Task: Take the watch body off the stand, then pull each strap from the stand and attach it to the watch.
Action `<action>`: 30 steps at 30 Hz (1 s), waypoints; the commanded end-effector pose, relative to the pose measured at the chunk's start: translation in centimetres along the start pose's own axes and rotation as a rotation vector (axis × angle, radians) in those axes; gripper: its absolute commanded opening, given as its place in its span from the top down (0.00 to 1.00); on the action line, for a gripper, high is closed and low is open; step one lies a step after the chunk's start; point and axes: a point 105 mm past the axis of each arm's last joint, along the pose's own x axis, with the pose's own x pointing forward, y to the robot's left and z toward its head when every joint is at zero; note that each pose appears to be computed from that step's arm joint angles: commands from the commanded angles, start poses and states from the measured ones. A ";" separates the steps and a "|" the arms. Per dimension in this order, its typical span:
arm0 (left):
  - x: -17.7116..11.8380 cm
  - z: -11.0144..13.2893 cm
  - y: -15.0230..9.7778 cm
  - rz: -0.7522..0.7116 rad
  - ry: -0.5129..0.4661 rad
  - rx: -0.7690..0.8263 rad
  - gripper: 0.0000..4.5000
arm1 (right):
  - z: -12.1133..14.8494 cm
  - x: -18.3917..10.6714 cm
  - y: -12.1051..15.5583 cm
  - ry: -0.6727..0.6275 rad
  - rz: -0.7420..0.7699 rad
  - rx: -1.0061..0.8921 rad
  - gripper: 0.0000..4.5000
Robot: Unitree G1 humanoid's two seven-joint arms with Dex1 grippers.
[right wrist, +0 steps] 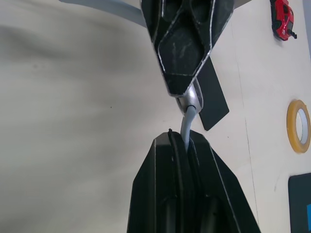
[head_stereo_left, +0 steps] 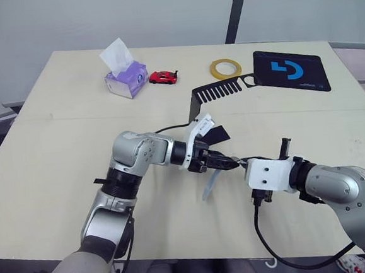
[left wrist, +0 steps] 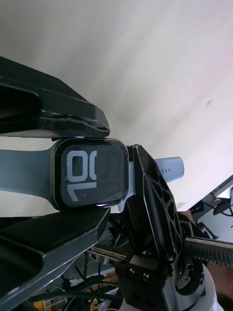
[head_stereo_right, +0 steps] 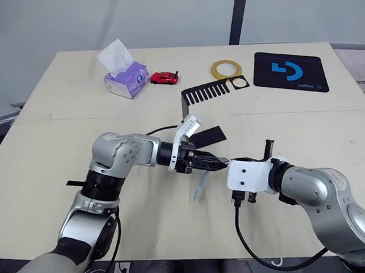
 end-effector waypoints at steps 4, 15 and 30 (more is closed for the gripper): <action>0.4 0.8 -1.7 -0.070 -0.018 0.051 0.62 | 0.8 -0.4 -0.7 -0.016 -0.035 -0.026 1.00; 0.6 1.0 -2.0 -0.081 -0.023 0.054 0.62 | 0.8 -0.3 -0.8 -0.017 -0.033 -0.016 1.00; 0.6 1.2 -2.0 -0.083 -0.035 0.055 0.62 | 0.8 -0.3 -0.6 -0.012 -0.035 0.010 1.00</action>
